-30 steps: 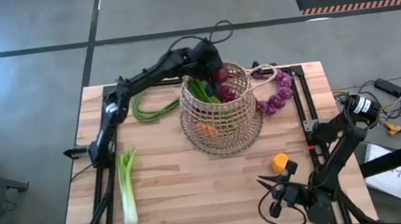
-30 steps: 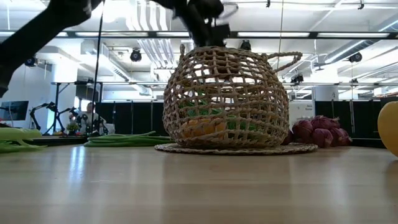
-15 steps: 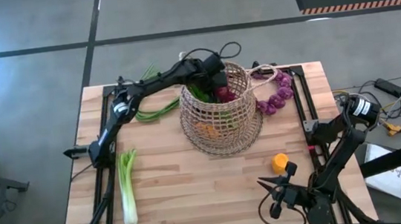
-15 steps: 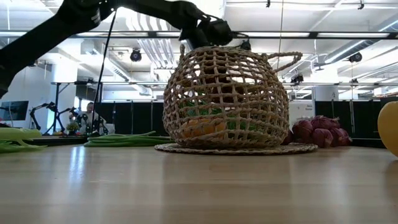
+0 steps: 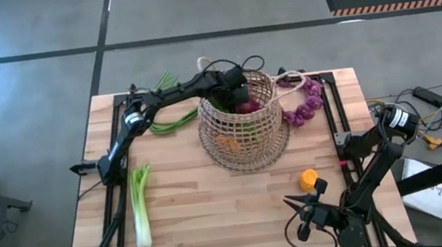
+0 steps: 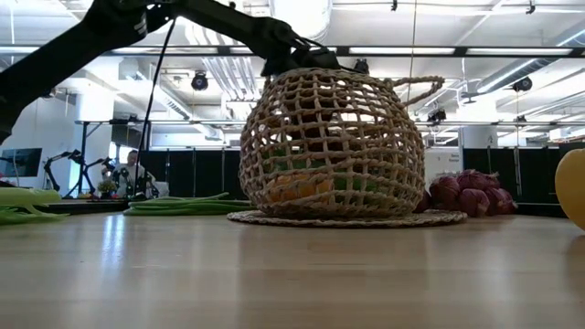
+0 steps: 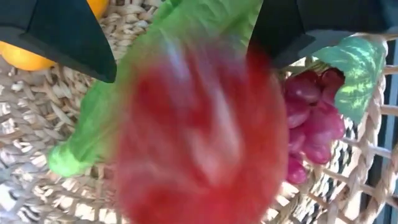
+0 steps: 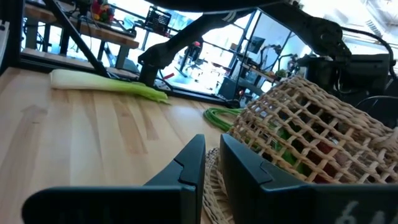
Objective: Build produce basket
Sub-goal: Put the apple into the light brown basket, then put the leek into the basket
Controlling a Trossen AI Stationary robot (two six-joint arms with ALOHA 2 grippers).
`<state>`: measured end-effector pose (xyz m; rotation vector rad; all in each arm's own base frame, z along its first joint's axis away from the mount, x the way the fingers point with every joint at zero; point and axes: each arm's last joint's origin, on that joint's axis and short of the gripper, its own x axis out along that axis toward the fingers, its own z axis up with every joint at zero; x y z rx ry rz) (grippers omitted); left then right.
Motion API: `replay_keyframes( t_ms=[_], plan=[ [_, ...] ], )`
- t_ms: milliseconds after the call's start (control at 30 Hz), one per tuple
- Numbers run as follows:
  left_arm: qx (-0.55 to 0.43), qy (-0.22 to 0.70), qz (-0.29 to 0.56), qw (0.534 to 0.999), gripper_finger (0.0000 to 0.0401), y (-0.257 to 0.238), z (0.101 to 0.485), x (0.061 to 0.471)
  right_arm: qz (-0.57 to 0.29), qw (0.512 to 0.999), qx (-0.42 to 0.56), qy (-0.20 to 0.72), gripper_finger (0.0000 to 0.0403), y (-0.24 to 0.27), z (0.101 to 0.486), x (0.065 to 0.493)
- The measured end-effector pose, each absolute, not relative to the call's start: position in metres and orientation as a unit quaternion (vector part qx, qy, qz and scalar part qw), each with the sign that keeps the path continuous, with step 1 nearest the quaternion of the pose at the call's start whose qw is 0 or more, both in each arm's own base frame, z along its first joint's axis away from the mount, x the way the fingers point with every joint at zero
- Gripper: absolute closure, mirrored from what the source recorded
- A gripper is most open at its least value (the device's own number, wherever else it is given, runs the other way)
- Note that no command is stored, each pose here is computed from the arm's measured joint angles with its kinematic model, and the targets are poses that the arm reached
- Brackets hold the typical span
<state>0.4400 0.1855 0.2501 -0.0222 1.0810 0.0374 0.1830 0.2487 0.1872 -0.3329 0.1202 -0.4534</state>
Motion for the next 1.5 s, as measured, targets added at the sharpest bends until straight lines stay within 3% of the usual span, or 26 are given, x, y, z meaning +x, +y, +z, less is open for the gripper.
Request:
replay_keyframes(
  t_ms=[300, 567, 833, 1033, 1133, 1267, 1500],
  plan=[
    [-0.010, 0.507, 0.024, 0.862, 0.0063, 0.186, 0.264, 0.439, -0.224, 0.959, -0.164, 0.059, 0.0360, 0.249, 0.187, 0.183],
    [0.064, 0.468, 0.094, 0.876, 0.0063, 0.158, 0.336, 0.422, -0.227, 0.958, -0.167, 0.059, 0.0360, 0.248, 0.187, 0.183],
    [0.128, 0.357, 0.059, 0.923, 0.0063, 0.057, 0.431, 0.378, -0.242, 0.954, -0.163, 0.066, 0.0360, 0.239, 0.181, 0.190],
    [0.220, 0.296, 0.089, 0.925, 0.0063, -0.039, 0.472, 0.337, -0.250, 0.950, -0.172, 0.071, 0.0360, 0.234, 0.179, 0.193],
    [0.238, 0.285, 0.102, 0.923, 0.0063, -0.078, 0.478, 0.317, -0.252, 0.949, -0.173, 0.072, 0.0360, 0.233, 0.179, 0.194],
    [0.178, 0.302, 0.079, 0.933, 0.0063, -0.117, 0.471, 0.297, -0.254, 0.948, -0.175, 0.073, 0.0360, 0.232, 0.179, 0.195],
    [0.058, 0.404, 0.137, 0.903, 0.0063, -0.147, 0.425, 0.282, -0.253, 0.948, -0.177, 0.074, 0.0360, 0.232, 0.178, 0.195]
  ],
)
